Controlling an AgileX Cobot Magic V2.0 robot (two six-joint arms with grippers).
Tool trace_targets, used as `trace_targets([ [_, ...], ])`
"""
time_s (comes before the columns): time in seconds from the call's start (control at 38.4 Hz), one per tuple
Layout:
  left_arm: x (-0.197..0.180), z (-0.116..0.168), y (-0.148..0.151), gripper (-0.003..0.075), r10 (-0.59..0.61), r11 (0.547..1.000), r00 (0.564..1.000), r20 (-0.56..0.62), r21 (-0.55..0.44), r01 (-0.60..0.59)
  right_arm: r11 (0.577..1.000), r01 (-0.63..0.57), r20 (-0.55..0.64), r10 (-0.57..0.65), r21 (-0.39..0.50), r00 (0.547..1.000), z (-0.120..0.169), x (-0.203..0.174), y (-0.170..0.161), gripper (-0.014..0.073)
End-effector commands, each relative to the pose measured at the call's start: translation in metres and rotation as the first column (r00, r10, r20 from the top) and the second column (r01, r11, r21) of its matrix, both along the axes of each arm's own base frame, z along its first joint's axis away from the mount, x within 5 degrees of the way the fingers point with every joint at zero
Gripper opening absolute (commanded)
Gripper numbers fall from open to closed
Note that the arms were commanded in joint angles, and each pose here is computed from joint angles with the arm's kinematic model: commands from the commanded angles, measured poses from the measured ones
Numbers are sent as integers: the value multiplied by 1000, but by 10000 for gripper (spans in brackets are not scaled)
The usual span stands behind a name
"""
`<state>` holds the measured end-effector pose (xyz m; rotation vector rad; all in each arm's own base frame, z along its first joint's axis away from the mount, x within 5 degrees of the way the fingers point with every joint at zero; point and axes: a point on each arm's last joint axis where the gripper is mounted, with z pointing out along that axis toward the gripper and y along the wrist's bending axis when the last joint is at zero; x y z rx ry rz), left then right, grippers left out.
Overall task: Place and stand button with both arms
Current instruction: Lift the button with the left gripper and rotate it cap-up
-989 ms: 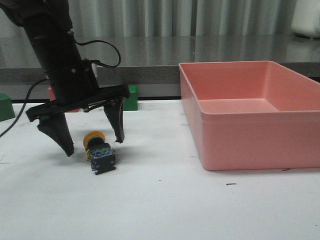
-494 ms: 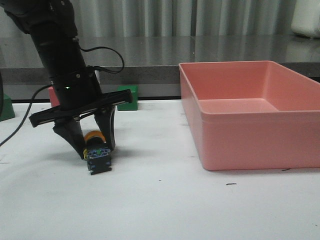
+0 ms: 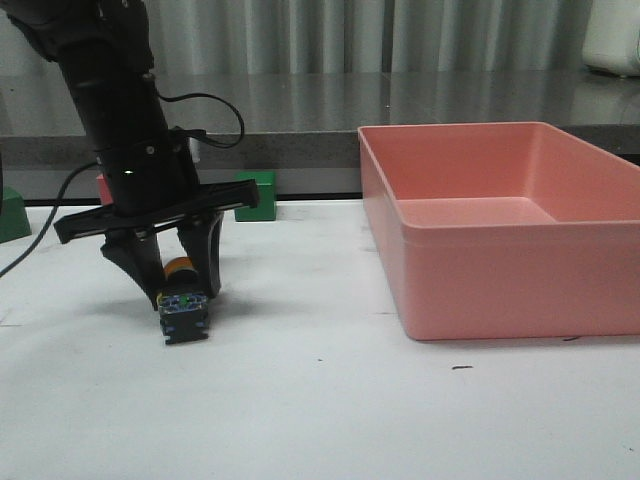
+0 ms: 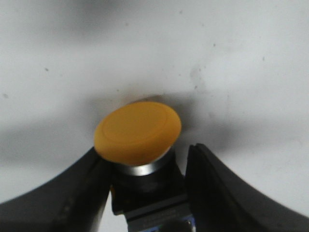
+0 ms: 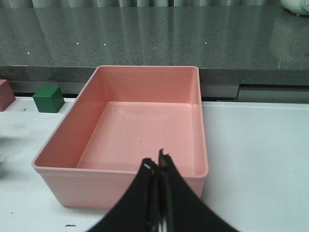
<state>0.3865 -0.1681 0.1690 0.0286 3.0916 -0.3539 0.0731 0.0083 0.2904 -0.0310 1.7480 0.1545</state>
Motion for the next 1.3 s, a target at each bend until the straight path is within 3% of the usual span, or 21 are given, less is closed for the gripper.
trace_targets([
  [0.0,-2,53,-3,294,-8,999,984,175,-46,16,1000,-4,107,5,-10,994,16,1,0,-63],
  [0.26,-22,79,13,294,-26,1000,929,370,-5,30,1000,-4,107,5,-10,994,16,1,0,-63],
  [0.39,-38,87,24,295,-25,999,867,498,-5,31,1000,-4,107,5,-10,994,16,1,0,-63],
  [0.68,-75,94,43,295,-34,996,594,803,-21,85,1000,-4,107,5,-10,994,16,1,0,-63],
  [0.86,-90,76,47,295,-94,987,469,878,21,159,1000,-4,107,5,-10,994,16,1,0,-63],
  [1.07,-101,60,48,295,-111,976,372,922,29,218,1000,-4,107,5,-10,994,16,1,0,-63],
  [1.27,-104,53,46,295,-181,954,216,960,117,278,1000,-4,108,5,-10,994,16,1,0,-63],
])
